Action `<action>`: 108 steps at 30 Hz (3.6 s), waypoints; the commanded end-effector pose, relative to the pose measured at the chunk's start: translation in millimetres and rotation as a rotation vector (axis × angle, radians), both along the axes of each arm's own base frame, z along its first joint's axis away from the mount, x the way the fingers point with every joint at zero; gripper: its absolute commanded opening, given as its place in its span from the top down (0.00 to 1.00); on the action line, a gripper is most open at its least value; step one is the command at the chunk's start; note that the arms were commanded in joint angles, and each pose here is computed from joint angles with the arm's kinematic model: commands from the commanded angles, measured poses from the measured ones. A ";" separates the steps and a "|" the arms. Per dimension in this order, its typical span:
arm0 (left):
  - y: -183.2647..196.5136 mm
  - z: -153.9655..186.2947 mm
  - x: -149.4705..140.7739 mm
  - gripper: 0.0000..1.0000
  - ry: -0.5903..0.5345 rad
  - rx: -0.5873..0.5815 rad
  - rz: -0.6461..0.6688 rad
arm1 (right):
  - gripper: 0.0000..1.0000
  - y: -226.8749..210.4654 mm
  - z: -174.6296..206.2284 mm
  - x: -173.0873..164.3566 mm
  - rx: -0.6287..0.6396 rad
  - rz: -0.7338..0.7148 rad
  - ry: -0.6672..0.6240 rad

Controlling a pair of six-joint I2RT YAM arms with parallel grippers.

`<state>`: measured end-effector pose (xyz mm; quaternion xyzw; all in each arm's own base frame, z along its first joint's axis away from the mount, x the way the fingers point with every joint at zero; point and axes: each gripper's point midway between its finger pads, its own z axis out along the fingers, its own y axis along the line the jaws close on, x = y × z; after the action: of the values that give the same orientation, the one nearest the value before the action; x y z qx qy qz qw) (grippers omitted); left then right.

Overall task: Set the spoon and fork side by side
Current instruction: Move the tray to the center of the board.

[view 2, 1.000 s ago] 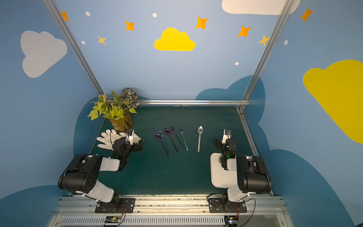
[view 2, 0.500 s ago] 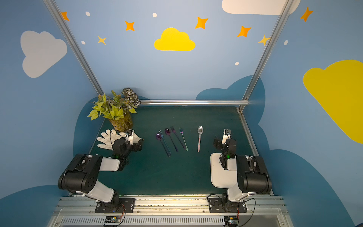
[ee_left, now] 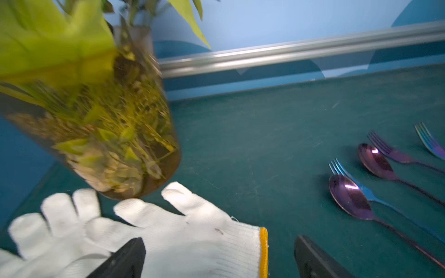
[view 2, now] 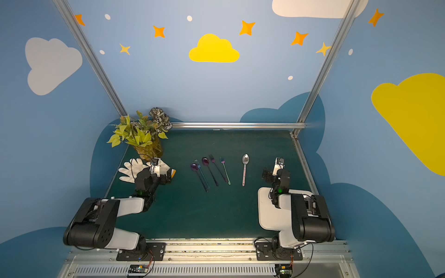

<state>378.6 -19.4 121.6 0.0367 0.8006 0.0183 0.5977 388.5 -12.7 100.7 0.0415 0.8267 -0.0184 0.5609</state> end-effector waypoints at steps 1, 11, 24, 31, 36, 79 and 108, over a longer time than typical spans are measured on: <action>17.8 25.1 -12.1 0.00 -0.010 -0.038 0.119 | 0.03 -19.9 27.9 -0.8 0.049 -0.134 0.018; 14.4 32.7 -93.7 0.00 0.355 -0.584 0.345 | 0.25 13.4 40.8 -78.2 0.490 -0.215 0.448; -67.6 2.7 -178.8 0.00 0.942 -0.716 0.042 | 0.27 110.4 -32.2 -206.6 0.176 -0.111 1.213; -81.5 22.3 -175.8 0.00 0.939 -0.646 -0.124 | 0.37 93.0 -52.5 -206.9 0.029 -0.122 1.196; -80.5 19.6 -170.4 0.00 0.903 -0.596 -0.145 | 0.51 92.8 -77.3 -211.2 0.020 -0.098 1.225; -95.9 18.0 -171.0 0.00 0.864 -0.579 -0.231 | 0.97 429.8 -56.9 -238.2 0.089 0.268 1.225; -206.6 -40.9 -183.2 0.00 1.156 -0.592 -0.400 | 0.38 106.5 -23.5 -128.5 0.524 0.094 1.073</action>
<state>192.4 -217.6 84.9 0.0245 0.9460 -0.3193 0.0494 253.3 79.7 81.8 0.1851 0.9714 0.1446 0.0343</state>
